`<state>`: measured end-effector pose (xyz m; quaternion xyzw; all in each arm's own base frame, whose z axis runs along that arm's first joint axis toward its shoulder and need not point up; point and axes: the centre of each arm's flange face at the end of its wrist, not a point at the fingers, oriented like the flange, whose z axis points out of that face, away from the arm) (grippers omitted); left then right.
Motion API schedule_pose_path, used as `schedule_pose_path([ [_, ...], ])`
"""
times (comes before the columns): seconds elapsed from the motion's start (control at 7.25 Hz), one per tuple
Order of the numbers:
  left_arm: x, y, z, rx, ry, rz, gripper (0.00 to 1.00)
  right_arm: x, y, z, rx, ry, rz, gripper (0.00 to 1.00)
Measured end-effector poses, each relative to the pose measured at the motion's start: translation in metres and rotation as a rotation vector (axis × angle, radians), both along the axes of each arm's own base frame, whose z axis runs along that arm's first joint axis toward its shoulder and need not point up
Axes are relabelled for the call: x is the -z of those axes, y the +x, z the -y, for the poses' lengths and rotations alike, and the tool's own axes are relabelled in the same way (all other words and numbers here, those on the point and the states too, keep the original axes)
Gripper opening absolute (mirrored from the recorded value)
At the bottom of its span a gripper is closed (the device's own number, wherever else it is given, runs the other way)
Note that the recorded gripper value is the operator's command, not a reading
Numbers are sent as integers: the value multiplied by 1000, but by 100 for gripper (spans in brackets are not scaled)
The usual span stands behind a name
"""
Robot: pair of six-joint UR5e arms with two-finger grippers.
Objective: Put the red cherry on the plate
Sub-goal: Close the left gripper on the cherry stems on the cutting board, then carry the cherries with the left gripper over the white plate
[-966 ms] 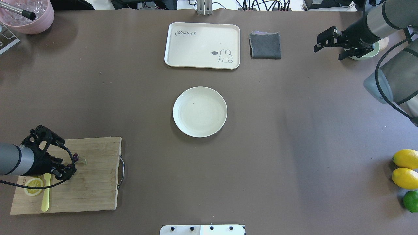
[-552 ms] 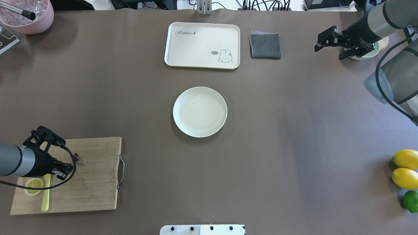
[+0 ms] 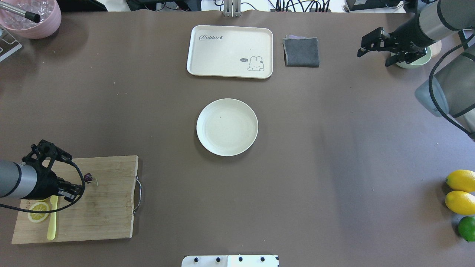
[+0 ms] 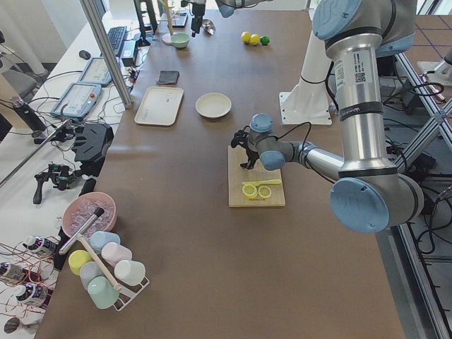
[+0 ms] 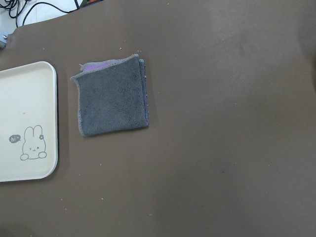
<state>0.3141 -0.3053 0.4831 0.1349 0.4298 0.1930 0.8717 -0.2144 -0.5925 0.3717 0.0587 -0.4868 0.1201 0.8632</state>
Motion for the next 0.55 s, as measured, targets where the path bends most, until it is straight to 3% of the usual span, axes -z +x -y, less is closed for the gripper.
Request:
schedule_pose_path([
  [0.28,20,-17,33,48,-9,-55,0,2,0,-1,4,0,3,100],
  [0.55,63,-5,85,119,10,-107,0,2,-1,-1,10,4,4,100],
])
